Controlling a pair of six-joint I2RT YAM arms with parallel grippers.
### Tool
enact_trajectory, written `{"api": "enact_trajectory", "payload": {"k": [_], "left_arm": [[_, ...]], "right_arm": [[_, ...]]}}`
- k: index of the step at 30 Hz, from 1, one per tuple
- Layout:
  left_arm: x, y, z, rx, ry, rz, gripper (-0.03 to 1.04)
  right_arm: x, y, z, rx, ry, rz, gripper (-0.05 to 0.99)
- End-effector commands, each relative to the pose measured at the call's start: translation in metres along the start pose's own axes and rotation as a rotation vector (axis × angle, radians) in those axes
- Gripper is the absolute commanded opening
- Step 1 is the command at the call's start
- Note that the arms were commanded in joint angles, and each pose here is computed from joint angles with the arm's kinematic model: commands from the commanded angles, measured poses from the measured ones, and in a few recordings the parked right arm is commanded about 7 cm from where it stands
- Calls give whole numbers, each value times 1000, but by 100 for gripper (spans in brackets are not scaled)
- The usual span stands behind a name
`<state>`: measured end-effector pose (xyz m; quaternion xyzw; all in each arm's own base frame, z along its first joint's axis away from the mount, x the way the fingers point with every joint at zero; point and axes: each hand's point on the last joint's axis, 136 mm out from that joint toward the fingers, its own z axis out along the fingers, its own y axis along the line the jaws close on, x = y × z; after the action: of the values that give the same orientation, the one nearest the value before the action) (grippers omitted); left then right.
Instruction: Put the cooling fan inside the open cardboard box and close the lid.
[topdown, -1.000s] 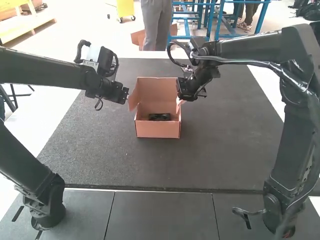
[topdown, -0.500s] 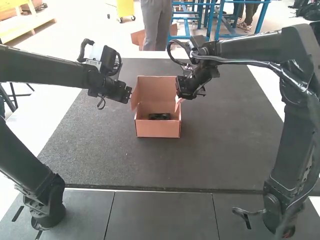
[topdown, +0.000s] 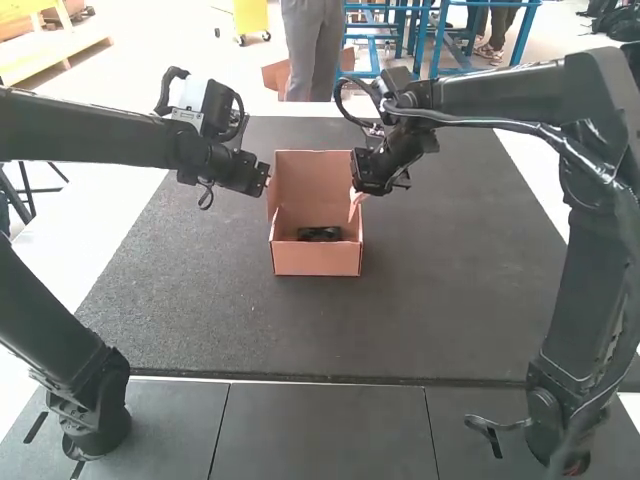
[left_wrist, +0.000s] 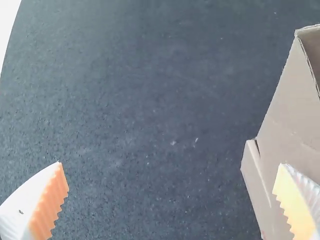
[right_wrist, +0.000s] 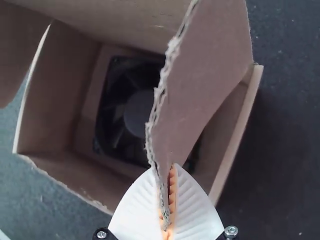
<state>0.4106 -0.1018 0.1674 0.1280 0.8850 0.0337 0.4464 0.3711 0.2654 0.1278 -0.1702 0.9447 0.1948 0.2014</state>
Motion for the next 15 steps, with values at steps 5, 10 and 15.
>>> {"api": "enact_trajectory", "payload": {"k": [5,10,15], "left_arm": [[-14,-15,-4,54,-35,7,97],[-14,-18,-4,74,-36,7,97],[-11,-20,-2,80,-29,8,97]], "right_arm": [[-27,6,-22,-19,-91,-2,-1],[-28,6,-22,-20,-93,-2,-1],[-26,6,-22,-20,-88,-1,-1]]}}
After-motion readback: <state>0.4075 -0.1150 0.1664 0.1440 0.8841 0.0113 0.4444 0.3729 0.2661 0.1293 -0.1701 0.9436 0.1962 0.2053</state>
